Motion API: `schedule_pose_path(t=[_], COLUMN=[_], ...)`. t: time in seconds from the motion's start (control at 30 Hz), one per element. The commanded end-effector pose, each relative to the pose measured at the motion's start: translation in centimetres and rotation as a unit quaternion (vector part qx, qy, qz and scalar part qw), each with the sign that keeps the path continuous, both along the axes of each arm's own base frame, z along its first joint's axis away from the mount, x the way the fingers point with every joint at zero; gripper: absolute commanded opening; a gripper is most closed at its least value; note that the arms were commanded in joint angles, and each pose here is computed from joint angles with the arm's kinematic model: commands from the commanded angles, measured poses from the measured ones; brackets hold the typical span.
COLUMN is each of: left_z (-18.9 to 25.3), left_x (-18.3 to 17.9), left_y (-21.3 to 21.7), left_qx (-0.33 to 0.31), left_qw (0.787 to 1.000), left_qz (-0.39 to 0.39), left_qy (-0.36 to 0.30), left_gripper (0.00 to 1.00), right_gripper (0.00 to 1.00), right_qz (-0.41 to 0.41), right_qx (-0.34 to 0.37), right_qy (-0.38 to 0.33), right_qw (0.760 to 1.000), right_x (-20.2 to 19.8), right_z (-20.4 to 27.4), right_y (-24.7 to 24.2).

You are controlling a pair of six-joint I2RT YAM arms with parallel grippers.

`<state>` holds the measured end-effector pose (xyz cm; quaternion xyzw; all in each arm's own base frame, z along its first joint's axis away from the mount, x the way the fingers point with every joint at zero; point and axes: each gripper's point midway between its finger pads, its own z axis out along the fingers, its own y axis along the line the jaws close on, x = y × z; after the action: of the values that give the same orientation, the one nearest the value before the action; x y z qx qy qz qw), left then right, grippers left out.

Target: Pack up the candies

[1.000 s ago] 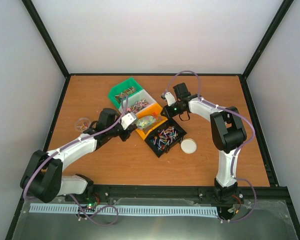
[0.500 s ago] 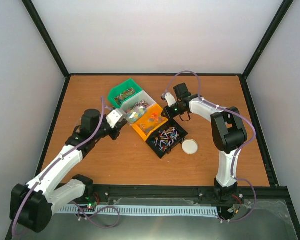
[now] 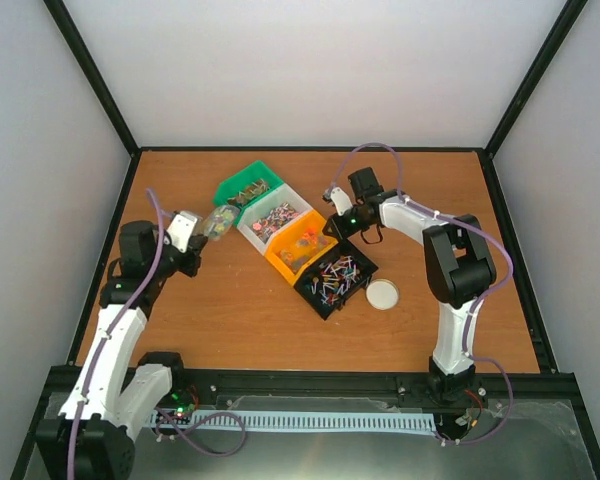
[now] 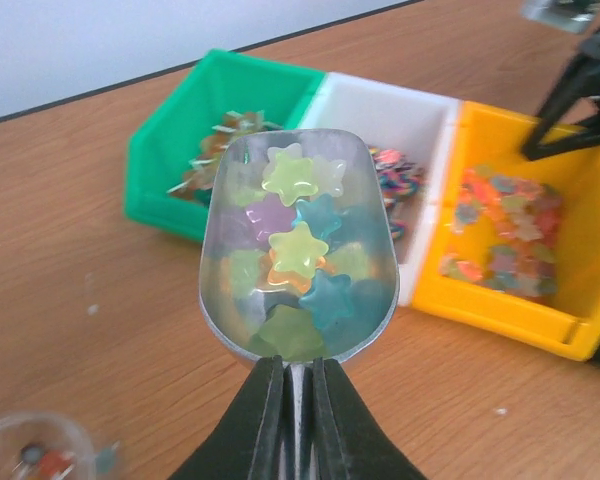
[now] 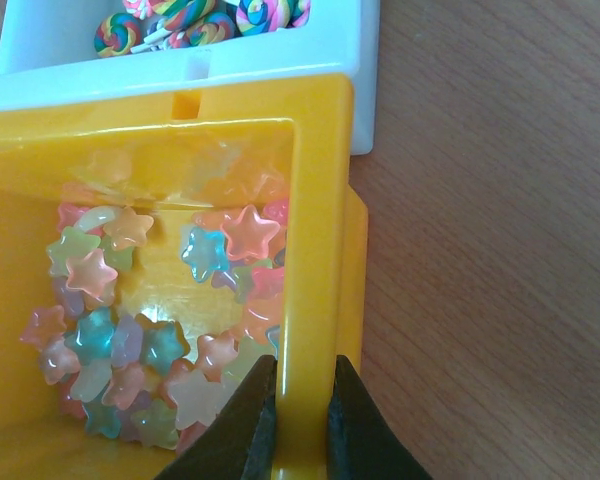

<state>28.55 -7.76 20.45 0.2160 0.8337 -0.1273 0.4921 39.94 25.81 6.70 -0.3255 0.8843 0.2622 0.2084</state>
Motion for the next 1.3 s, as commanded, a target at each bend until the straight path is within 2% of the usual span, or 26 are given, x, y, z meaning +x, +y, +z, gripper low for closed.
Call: schedule_pose_path(t=[0.0,0.13,0.43,0.9,1.27], left_z=[2.1,1.9,0.7,-2.7,-3.8], left_x=[0.1,-0.1,-2.1,-3.1,-3.3], left_y=[2.8,6.1,10.3,14.1,15.2], left_qx=[0.01,0.019,0.051,0.107,0.125], left_qw=[0.999,0.997,0.993,0.982,0.975], left_qz=[0.033,0.076,0.105,0.133,0.143], left_qy=[-0.018,-0.013,0.018,0.084,0.12], left_gripper=[0.01,0.01,0.01,0.01,0.01], right_gripper=[0.03,0.03,0.03,0.03,0.03], right_qz=[0.027,0.024,0.025,0.024,0.017], right_qx=[-0.014,-0.005,-0.001,0.006,0.01], right_qy=[0.05,0.061,0.066,0.073,0.078], right_qw=[0.998,0.998,0.998,0.997,0.997], right_x=[-3.5,-4.1,-4.9,-5.6,-5.8], right_z=[-1.7,-1.8,-1.7,-1.6,-1.7], right_y=[-0.7,-0.6,-0.8,-0.8,-0.9])
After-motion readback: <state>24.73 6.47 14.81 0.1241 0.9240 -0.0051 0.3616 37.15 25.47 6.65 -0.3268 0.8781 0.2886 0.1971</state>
